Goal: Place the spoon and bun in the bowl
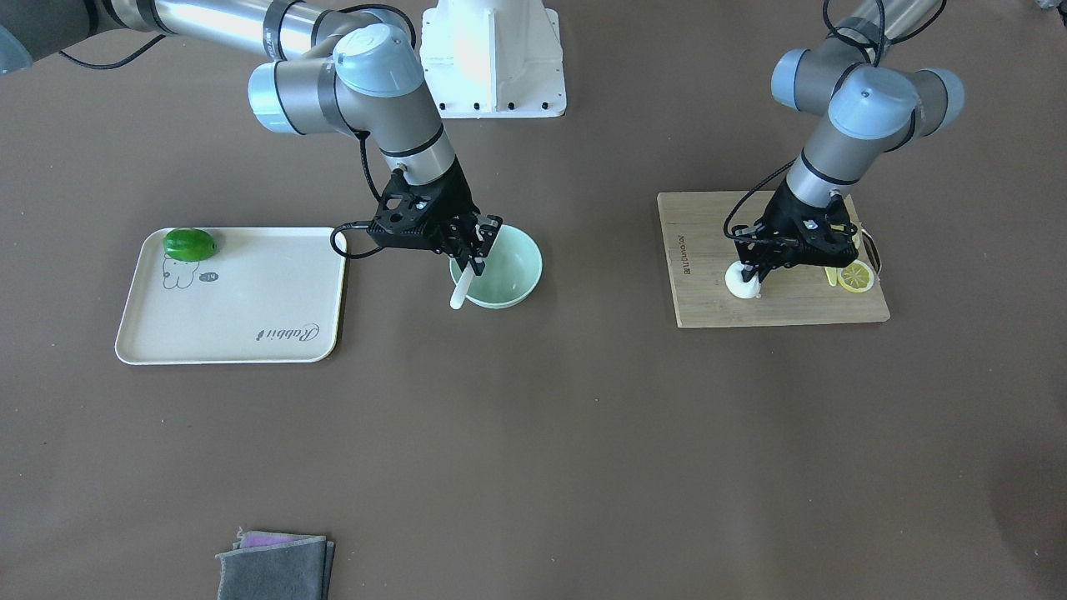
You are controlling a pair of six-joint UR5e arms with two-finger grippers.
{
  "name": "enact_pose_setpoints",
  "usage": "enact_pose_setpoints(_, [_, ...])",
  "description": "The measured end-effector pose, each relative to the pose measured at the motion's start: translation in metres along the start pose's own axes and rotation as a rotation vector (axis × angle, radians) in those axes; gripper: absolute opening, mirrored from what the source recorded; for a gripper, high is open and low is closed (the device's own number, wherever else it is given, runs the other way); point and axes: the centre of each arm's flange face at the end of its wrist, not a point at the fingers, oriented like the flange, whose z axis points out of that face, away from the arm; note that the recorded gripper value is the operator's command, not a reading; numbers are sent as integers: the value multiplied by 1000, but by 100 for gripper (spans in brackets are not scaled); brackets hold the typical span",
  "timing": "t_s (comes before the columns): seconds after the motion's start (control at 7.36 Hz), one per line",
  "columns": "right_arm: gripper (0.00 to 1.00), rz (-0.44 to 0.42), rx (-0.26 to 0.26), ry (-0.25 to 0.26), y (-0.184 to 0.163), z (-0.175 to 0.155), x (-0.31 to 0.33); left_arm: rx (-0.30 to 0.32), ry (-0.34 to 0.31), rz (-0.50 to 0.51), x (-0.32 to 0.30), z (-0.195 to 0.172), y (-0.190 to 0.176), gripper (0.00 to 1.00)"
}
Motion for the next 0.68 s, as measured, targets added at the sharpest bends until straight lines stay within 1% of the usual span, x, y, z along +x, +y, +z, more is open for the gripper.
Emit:
enact_pose_setpoints(0.27, [100, -2, 18, 1, 3, 2, -2, 39, 119, -76, 78, -26, -21, 0])
enact_pose_setpoints(0.41, [100, -1, 24, -10, -4, -6, -2, 35, 179, -112, 125, -33, -24, 0])
enact_pose_setpoints(0.54, [100, 5, 19, -23, -20, -21, 3, 26, 231, -143, 170, -39, -23, 0])
enact_pose_setpoints(0.68, [100, 7, 3, -30, -42, -38, 18, 15, 262, -168, 209, -46, -24, 10])
